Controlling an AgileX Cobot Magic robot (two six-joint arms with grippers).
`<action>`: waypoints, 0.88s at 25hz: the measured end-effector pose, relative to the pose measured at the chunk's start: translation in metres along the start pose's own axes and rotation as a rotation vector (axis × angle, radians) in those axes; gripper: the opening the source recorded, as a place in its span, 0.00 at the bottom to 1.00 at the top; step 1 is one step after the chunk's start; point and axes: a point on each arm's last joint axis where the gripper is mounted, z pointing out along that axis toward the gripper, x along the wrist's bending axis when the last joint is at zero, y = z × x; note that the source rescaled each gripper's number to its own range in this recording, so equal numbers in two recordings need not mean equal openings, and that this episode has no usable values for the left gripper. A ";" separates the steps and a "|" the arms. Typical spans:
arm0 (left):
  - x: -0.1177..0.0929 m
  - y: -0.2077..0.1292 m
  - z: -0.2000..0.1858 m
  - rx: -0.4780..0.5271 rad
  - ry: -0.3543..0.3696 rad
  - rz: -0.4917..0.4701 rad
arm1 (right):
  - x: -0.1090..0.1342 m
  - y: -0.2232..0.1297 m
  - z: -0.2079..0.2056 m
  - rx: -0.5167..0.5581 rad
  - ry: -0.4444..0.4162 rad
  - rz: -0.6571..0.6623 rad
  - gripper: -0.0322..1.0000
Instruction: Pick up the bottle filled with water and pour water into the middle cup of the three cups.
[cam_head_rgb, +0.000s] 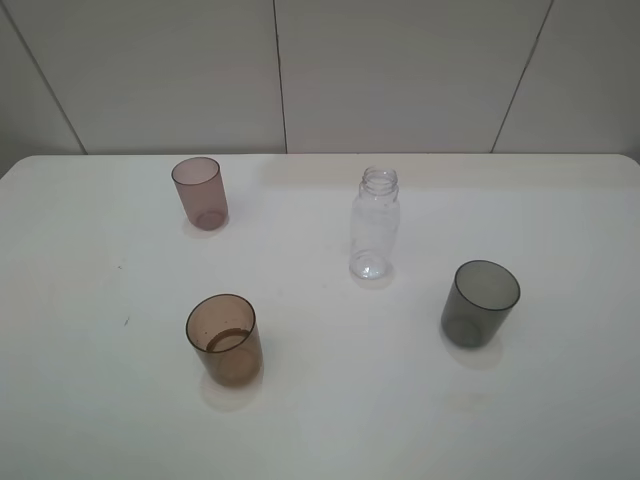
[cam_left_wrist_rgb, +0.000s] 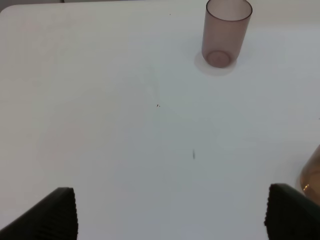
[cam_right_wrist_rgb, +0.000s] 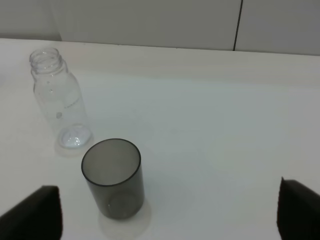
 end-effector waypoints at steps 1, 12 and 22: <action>0.000 0.000 0.000 0.000 0.000 0.000 | 0.000 0.000 0.000 0.000 0.000 0.000 0.91; 0.000 0.000 0.000 0.000 0.000 0.000 | 0.000 0.000 0.000 0.000 0.000 0.000 0.91; 0.000 0.000 0.000 0.000 0.000 0.000 | 0.000 0.000 0.000 0.000 0.000 0.000 0.91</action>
